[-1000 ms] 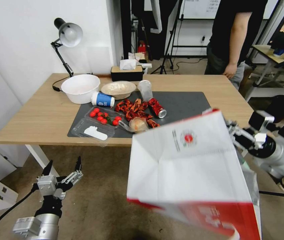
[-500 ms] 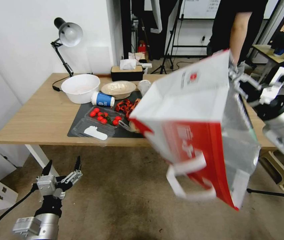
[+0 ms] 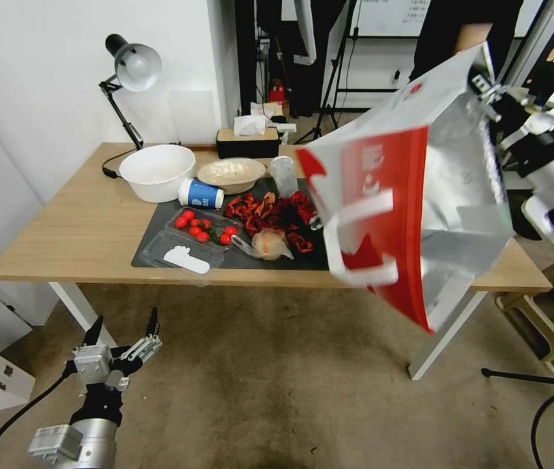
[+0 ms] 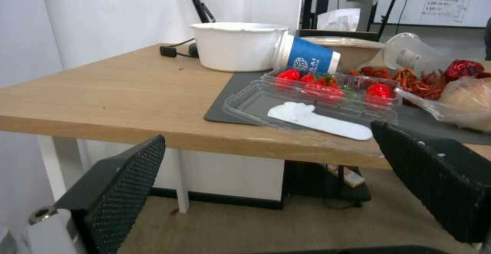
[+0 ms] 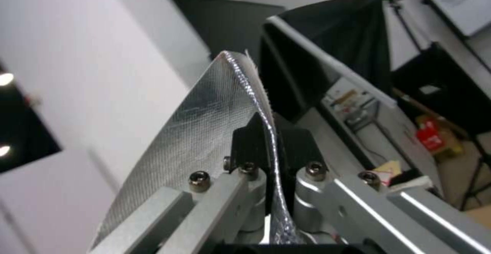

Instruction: Pick up the food delivery bag from the floor and place it on the table.

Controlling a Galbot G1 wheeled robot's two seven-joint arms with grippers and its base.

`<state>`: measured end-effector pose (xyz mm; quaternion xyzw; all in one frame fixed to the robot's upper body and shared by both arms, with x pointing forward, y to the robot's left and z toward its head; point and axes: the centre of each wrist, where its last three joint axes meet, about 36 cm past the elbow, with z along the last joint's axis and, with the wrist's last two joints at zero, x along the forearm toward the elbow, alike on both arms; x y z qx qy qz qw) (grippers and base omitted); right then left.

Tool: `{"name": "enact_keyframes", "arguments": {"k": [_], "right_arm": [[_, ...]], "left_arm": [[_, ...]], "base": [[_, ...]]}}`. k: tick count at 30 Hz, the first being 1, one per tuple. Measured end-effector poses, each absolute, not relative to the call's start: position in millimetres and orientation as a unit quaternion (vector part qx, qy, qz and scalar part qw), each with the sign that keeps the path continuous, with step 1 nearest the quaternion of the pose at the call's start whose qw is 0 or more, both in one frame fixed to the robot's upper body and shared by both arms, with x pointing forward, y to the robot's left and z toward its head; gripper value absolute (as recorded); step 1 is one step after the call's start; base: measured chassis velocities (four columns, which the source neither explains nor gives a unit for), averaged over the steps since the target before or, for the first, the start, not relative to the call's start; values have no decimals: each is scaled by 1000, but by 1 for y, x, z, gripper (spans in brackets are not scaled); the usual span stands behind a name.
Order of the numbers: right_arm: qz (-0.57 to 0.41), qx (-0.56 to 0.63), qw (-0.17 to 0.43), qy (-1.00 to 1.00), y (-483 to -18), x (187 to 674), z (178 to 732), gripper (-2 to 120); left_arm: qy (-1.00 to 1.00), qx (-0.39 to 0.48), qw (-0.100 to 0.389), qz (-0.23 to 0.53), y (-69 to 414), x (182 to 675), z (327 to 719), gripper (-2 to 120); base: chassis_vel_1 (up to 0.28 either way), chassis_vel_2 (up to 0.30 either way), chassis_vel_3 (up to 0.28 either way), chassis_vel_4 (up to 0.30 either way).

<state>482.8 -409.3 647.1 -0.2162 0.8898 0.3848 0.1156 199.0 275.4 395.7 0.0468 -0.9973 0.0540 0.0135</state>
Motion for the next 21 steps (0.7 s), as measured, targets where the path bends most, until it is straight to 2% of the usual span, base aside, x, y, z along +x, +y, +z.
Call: {"name": "enact_keyframes", "arguments": {"k": [10,21], "right_arm": [[439,-134,74,886,-420,503,633,0],[436,-123,53,890,-428,507,623,0]], "left_arm": [[-997,49,14,53,276,199,393,100],[-997,51,12,52,275,197,393,100]], "base": [[0,0,0,0],[0,0,0,0]]}}
